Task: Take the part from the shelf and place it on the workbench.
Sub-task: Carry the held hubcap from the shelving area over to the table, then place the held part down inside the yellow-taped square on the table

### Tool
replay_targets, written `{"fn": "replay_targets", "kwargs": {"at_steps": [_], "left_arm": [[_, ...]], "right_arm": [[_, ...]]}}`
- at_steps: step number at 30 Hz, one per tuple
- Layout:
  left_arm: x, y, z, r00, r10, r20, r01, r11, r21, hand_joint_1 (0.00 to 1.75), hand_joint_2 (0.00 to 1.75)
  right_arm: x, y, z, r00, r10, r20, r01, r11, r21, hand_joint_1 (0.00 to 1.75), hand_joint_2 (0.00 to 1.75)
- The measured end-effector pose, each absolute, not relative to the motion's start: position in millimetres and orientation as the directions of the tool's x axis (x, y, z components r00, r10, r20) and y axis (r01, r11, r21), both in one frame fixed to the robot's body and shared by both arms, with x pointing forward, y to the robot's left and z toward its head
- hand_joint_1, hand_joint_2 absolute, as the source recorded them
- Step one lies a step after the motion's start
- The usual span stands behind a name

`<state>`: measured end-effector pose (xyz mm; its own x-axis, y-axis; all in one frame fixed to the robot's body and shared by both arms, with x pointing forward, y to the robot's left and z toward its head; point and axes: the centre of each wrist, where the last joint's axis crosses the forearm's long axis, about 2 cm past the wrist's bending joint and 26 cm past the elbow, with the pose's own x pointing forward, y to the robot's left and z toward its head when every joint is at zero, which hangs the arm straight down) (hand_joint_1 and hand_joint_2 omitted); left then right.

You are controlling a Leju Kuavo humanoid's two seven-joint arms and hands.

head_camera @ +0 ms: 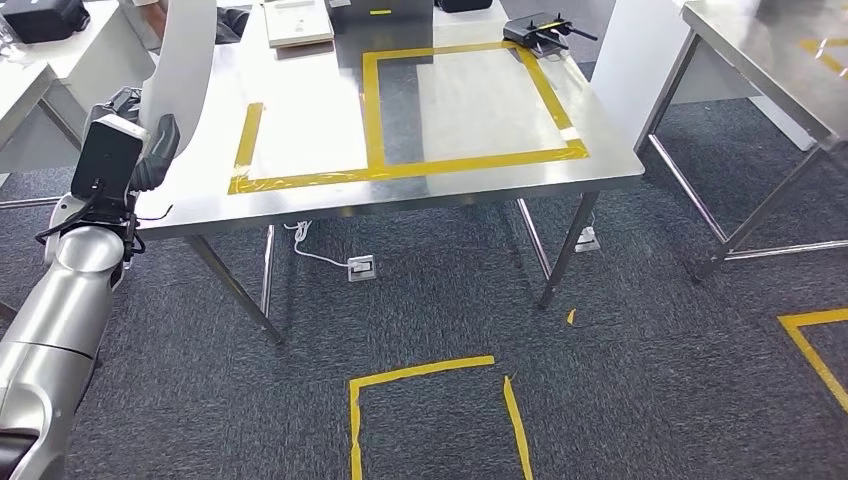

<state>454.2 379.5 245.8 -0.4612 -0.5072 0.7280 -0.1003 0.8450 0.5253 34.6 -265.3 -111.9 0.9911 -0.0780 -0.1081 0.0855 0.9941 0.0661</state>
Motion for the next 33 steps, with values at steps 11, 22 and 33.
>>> {"fn": "replay_targets", "kwargs": {"at_steps": [11, 22, 33], "left_arm": [[453.6, 374.8, 246.6, -0.467, -0.530, 0.707, -0.095, 0.825, 0.556, 1.75, 1.75], [455.4, 367.0, 245.2, -0.467, -0.540, 0.700, -0.063, 0.810, 0.583, 1.75, 1.75], [461.6, 344.5, 230.4, -0.424, -0.550, 0.720, 0.044, 0.781, 0.623, 1.75, 1.75]], "right_arm": [[37.8, -265.2, -111.6, 0.992, -0.079, -0.099, 0.086, 0.994, 0.066, 0.00, 0.00], [36.1, -265.1, -111.8, 0.991, -0.087, -0.106, 0.095, 0.993, 0.065, 0.00, 0.00], [37.0, -265.1, -111.7, 0.991, -0.093, -0.099, 0.100, 0.993, 0.064, 0.00, 0.00]]}}
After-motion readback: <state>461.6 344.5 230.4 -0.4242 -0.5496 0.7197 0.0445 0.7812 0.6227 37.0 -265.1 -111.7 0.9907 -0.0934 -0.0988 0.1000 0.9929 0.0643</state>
